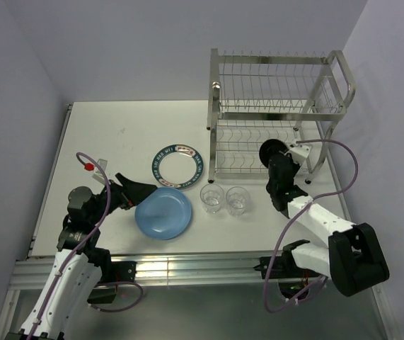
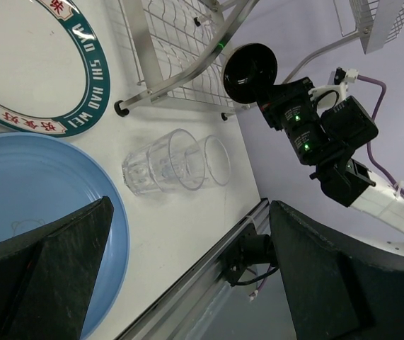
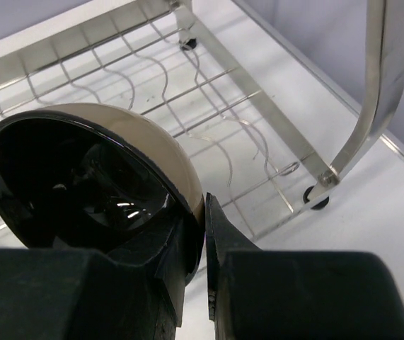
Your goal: Load the mixed dishes into the dish rack
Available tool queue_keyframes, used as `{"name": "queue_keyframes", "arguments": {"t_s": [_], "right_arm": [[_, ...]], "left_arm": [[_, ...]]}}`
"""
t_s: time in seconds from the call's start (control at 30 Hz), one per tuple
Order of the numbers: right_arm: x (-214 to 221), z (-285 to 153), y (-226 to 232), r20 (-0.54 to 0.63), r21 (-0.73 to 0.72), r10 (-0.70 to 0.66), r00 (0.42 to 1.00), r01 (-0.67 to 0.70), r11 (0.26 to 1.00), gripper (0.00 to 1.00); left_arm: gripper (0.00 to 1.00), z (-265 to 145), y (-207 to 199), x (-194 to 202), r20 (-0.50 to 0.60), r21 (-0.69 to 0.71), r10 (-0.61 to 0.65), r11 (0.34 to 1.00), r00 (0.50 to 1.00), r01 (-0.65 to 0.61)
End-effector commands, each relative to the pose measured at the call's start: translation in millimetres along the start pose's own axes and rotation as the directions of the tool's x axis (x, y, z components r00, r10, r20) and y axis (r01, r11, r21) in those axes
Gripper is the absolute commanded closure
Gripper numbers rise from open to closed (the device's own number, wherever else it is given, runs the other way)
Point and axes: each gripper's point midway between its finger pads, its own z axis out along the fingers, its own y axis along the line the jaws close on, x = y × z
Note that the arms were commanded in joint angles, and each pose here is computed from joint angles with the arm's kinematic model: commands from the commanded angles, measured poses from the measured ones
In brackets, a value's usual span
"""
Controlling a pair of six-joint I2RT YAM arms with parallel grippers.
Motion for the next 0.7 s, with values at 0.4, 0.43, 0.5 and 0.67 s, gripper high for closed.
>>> {"name": "queue_keyframes", "arguments": {"t_s": [0.4,0.43,0.5,0.67], "right_arm": [[-73,55,16,0.226,0.142,0.016,0.974,-0.049,0.989,1.0],[-74,59,20,0.238,0.139,0.013,0.971,-0.047,0.989,1.0],[-75,62,22,0.244,0.155,-0.026,0.969,-0.012,0.988,1.0],[-75,72,28,0.276,0.205,-0.143,0.95,0.087,0.975,1.0]], "left_arm": [[0.01,2,-10,-3,0.011,0.029,0.076,0.997,0.997,-0.076],[0.01,2,-10,-4,0.012,0.03,0.08,0.996,0.997,-0.08],[0.01,2,-6,0,-0.003,0.012,0.068,0.998,0.998,-0.068],[0.01,1,-7,2,-0.003,0.02,0.069,0.997,0.998,-0.068]]}}
